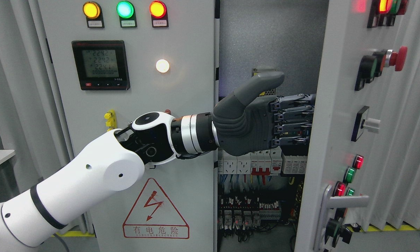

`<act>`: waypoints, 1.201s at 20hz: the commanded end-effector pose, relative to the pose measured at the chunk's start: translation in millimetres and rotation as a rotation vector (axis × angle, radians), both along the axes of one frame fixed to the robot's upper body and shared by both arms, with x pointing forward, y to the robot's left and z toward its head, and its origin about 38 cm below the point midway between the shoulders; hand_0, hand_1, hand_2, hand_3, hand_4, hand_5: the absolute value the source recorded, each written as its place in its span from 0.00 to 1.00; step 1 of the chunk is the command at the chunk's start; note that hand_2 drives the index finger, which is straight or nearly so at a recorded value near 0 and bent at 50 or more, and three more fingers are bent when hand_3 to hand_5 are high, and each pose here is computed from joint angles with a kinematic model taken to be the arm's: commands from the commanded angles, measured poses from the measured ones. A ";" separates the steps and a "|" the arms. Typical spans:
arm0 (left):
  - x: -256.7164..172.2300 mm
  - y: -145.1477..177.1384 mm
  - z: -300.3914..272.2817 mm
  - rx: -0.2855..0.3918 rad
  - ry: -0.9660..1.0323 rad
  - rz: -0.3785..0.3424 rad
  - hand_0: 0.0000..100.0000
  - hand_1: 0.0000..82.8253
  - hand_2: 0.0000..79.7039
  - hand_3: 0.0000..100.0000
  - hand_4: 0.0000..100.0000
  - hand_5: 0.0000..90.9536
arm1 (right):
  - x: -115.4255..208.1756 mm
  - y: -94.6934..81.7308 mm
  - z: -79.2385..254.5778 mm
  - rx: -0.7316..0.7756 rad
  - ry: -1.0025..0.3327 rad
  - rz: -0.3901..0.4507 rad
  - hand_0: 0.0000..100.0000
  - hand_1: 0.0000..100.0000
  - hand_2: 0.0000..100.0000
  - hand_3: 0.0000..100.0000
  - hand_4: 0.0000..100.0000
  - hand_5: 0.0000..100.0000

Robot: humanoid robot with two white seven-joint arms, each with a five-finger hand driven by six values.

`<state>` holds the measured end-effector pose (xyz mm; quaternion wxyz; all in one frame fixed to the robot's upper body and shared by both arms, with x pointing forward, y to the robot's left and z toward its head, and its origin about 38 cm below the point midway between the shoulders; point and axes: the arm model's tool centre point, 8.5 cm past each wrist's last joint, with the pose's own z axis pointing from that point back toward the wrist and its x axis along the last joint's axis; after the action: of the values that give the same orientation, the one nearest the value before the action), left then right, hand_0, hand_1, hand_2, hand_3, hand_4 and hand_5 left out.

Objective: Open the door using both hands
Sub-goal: 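Push the door with the button panel outward with the left hand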

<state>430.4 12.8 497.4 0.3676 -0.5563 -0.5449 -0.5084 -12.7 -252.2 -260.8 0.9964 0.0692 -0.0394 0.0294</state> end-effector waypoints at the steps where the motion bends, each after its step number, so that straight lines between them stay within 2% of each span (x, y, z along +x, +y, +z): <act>1: -7.0 -33.9 -35.8 0.141 0.024 -0.042 0.30 0.00 0.03 0.03 0.04 0.00 | -10.4 -5.1 1.0 -0.013 0.029 -0.001 0.22 0.00 0.00 0.00 0.00 0.00; 9: -10.7 -59.7 -41.4 0.159 0.002 -0.061 0.30 0.00 0.03 0.03 0.04 0.00 | -12.1 -7.8 1.0 -0.032 0.044 -0.019 0.22 0.00 0.00 0.00 0.00 0.00; 15: -20.9 -74.2 -30.4 0.140 -0.026 -0.088 0.30 0.00 0.03 0.03 0.04 0.00 | -13.0 -17.6 0.0 -0.171 0.065 -0.031 0.22 0.00 0.00 0.00 0.00 0.00; 24: -37.7 -103.5 -27.5 0.142 -0.074 -0.135 0.30 0.00 0.04 0.03 0.04 0.00 | -9.7 -18.1 -0.1 -0.170 0.052 -0.021 0.22 0.00 0.00 0.00 0.00 0.00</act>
<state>403.3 -61.4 490.4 0.3396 -0.5535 -0.5136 -0.5608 -16.9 -265.9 -261.9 0.9996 -0.0108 -0.0180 0.0193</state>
